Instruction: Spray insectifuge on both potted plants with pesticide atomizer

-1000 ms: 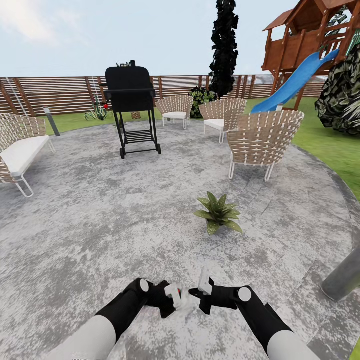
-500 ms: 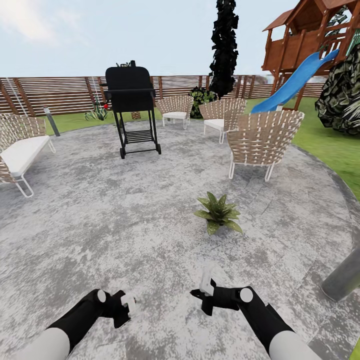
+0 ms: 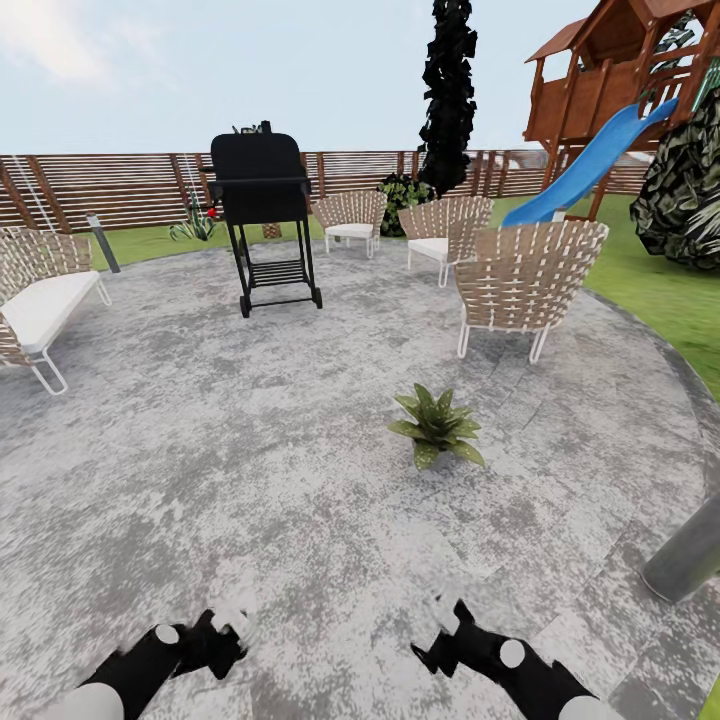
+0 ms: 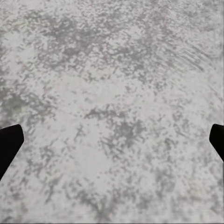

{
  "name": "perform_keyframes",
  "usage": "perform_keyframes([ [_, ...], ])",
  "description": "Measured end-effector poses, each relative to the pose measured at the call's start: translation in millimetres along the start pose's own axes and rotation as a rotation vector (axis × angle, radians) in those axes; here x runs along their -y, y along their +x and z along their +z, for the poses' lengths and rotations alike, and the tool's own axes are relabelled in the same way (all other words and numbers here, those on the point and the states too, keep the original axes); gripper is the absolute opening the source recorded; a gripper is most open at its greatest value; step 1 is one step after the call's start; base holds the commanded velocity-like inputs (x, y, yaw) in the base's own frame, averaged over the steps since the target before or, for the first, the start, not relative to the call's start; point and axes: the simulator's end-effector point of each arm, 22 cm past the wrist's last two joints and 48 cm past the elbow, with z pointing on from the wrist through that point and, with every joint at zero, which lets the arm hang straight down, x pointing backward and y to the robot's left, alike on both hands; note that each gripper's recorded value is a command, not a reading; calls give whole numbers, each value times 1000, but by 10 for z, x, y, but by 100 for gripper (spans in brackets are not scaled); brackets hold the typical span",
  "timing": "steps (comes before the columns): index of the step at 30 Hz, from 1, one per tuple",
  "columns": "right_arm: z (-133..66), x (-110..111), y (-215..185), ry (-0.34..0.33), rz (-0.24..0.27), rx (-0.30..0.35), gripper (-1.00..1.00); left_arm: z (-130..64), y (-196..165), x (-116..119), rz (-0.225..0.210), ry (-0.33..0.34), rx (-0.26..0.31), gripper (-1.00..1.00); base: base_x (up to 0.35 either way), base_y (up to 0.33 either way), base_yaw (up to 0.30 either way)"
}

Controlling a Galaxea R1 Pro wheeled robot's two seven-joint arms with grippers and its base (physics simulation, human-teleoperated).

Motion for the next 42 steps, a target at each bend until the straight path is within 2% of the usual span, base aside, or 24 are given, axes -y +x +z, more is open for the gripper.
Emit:
perform_keyframes([
  [1,-7,3,188,44,24,-37,100,12,21,-5,-47,-19,27,-100,0,0,0],
  [3,-44,81,384,130,55,-68,100,26,59,-31,-103,-66,75,-100,0,0,0],
  [5,-84,231,388,222,101,-42,100,30,161,-49,-151,-107,86,-100,0,0,0],
  [7,-213,441,432,377,217,18,100,13,330,-103,-233,-168,86,-100,0,0,0],
  [10,-348,527,541,481,328,59,100,-34,512,-78,-326,-215,126,-100,0,0,0],
  [12,-374,550,556,501,350,68,100,-59,576,-80,-356,-229,140,-100,0,0,0],
  [16,-376,556,534,507,355,76,100,-82,765,0,-384,-234,127,-100,0,0,0],
  [20,-391,578,552,515,364,76,100,-103,799,-29,-417,-248,136,-100,0,0,0],
  [21,-415,558,621,525,391,69,100,-112,822,-38,-426,-253,136,-100,0,0,0],
  [23,-447,423,780,526,410,43,100,-119,856,-52,-432,-265,130,-100,0,0,0],
  [27,-497,328,932,524,417,20,100,-174,953,-229,-445,-371,109,-100,0,0,0],
  [34,-526,315,984,530,427,16,100,-183,1042,-189,-452,-386,95,-100,0,0,0],
  [39,-612,401,1024,593,517,51,100,-194,1088,-183,-454,-388,89,-100,0,0,0],
  [42,-625,406,1039,601,531,54,100,-186,1081,-166,-459,-386,90,-100,0,0,36],
])
